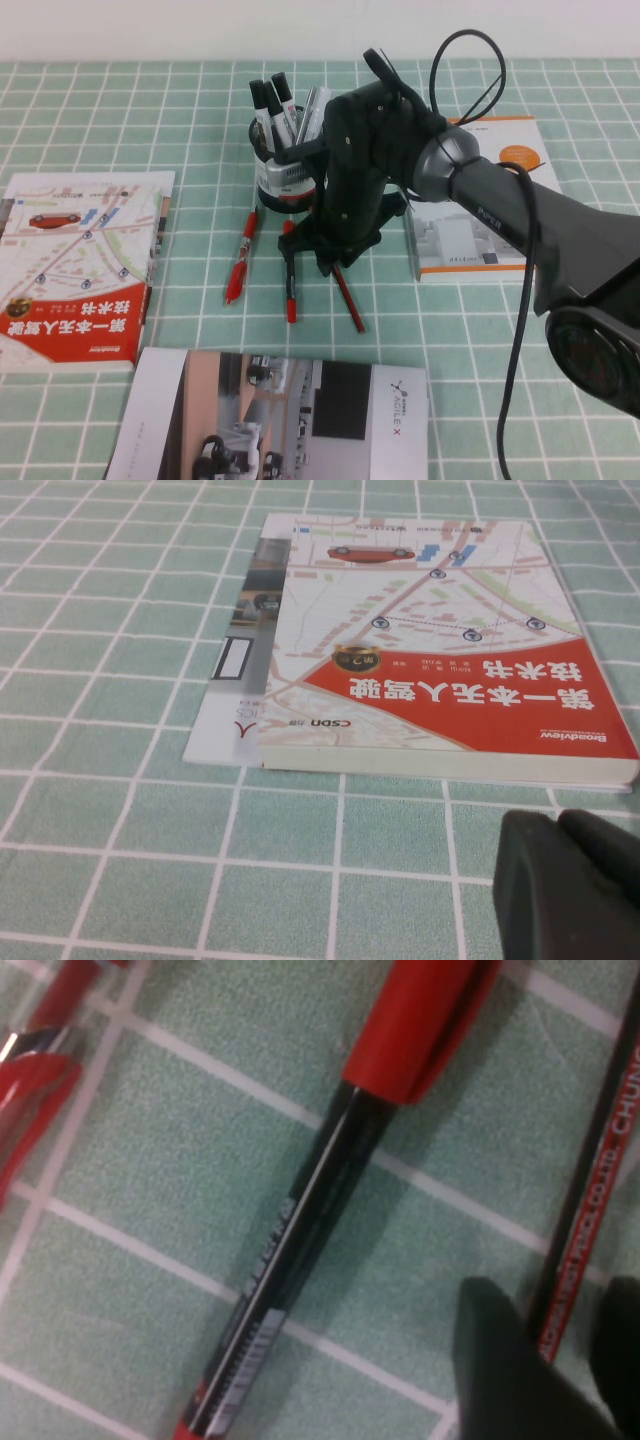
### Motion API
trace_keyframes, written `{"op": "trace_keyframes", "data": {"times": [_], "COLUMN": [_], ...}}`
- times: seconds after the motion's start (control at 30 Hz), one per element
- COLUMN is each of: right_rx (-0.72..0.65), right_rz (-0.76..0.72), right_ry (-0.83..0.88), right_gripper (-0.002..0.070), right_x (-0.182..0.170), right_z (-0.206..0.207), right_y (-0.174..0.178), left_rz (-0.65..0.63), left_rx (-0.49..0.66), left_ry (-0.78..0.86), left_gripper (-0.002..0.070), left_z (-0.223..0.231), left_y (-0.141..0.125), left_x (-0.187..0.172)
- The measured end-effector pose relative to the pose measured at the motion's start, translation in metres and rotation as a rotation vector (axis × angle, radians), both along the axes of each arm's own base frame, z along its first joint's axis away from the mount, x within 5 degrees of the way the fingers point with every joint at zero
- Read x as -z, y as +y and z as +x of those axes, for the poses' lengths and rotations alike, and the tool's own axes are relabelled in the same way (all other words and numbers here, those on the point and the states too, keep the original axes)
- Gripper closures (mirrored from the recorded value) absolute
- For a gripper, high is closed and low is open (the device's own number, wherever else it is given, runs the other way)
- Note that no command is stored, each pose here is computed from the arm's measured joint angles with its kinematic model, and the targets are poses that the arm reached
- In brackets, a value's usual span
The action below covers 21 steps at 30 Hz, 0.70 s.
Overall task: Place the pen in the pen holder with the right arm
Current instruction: Pick up the pen on the table
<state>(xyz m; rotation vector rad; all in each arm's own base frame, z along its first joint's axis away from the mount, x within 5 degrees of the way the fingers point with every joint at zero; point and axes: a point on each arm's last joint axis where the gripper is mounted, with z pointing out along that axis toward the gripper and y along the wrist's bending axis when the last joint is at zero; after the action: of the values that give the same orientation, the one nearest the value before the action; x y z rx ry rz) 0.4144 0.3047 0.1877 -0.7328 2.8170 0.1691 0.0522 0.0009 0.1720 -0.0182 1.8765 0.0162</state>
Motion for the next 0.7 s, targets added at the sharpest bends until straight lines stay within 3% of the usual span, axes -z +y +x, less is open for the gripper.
{"op": "trace_keyframes", "data": {"times": [0.27,0.7], "right_rx": [-0.010,-0.039], "right_rz": [-0.023,-0.081], "right_ry": [-0.014,-0.029], "right_gripper": [0.0652,0.0663], "right_x": [0.001,-0.001], "right_z": [0.000,-0.011], "right_y": [0.001,0.001], "left_rz": [0.000,0.000], "left_rx": [0.000,0.000], "left_ry": [0.000,0.000], "left_gripper": [0.0679,0.0679], "left_z": [0.000,0.000], "left_y": [0.000,0.000], "left_x": [0.000,0.000]}}
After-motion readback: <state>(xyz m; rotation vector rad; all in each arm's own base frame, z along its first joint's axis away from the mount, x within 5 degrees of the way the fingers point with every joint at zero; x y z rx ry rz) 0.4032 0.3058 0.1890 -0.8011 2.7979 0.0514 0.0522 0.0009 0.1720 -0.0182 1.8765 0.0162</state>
